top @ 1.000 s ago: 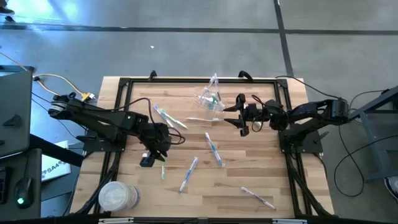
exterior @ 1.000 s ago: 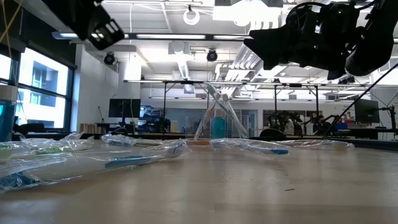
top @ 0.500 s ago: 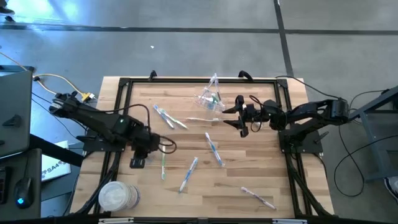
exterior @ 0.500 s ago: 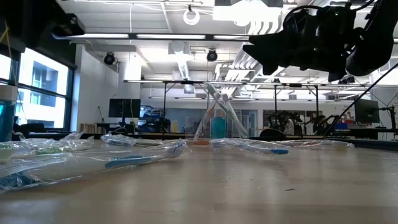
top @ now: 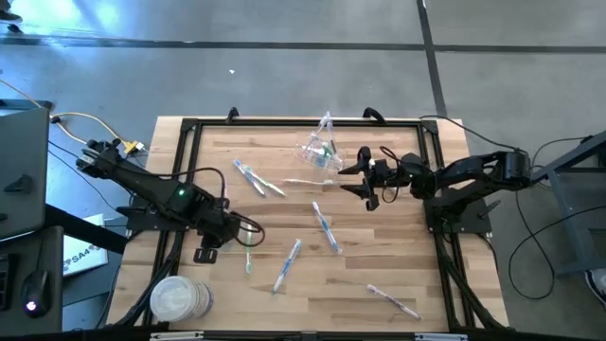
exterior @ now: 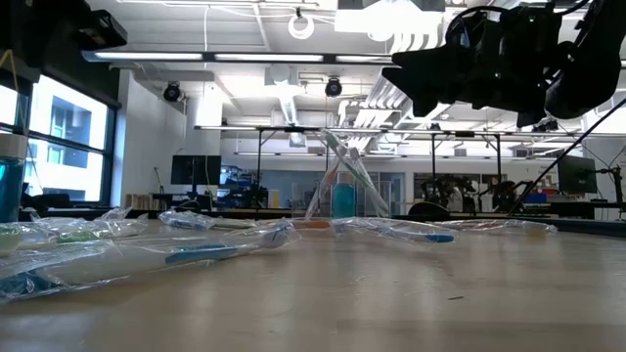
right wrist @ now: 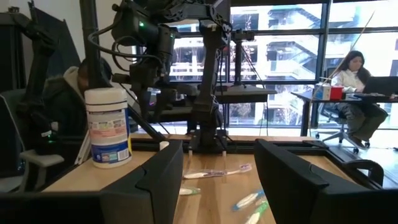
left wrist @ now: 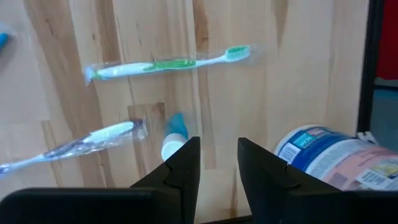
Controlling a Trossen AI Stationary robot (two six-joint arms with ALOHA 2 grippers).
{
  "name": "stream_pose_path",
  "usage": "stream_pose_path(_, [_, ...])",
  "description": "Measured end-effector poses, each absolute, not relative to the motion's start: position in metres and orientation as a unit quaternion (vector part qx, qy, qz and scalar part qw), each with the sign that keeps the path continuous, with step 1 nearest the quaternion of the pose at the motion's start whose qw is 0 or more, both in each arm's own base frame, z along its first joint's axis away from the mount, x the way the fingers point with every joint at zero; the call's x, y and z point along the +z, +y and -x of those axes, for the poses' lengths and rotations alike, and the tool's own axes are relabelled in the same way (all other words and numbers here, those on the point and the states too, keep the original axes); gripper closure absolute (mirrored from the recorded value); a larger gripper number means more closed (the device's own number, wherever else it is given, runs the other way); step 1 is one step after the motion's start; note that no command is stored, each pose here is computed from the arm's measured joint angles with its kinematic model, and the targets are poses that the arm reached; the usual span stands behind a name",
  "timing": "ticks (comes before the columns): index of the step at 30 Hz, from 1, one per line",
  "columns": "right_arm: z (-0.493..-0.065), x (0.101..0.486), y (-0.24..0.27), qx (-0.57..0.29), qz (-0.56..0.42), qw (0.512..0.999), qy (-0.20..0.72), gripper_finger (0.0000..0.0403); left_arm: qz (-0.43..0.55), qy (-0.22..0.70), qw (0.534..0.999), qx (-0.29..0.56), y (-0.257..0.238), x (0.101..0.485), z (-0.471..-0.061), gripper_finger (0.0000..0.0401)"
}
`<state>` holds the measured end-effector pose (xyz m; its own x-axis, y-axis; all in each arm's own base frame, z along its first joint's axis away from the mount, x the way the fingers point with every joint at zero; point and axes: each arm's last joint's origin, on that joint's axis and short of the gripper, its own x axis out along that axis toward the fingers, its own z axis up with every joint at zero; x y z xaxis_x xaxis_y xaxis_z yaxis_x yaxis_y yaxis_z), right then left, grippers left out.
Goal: Pick & Place toothbrushing station
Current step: Put the blue mouthwash into the transparent organizer
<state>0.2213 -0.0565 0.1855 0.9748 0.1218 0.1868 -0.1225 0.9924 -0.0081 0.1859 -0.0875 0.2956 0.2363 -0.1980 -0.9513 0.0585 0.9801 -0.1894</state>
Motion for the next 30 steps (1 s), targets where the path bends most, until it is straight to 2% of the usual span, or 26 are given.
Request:
stream_pose_path(8, [-0.2213, 0.1855, -0.0564, 0.062, -0.001, 0.994, -0.094, 0.0212, 0.08, 0.615, 0.783, -0.051, -0.0863, 0.2953, -0.1858, 0.0283])
stream_pose_path(15, [-0.2213, 0.1855, -0.0564, 0.062, -0.001, 0.994, -0.094, 0.0212, 0.081, 0.62, 0.78, -0.017, -0.084, 0.2943, -0.1838, 0.0201])
stream_pose_path(21, [-0.2213, 0.1855, -0.0564, 0.062, -0.001, 0.994, -0.094, 0.0212, 0.073, 0.61, 0.789, -0.028, -0.0849, 0.295, -0.1859, 0.0137])
stream_pose_path(25, [-0.2214, 0.1855, -0.0566, 0.059, -0.001, 0.994, -0.094, 0.0212, 0.06, 0.594, 0.802, -0.021, -0.0848, 0.2956, -0.1886, 0.0123])
stream_pose_path(30, [-0.2214, 0.1854, -0.0573, 0.047, -0.005, 0.994, -0.094, 0.0212, 0.063, 0.608, 0.791, -0.003, -0.0836, 0.2936, -0.1864, 0.0123])
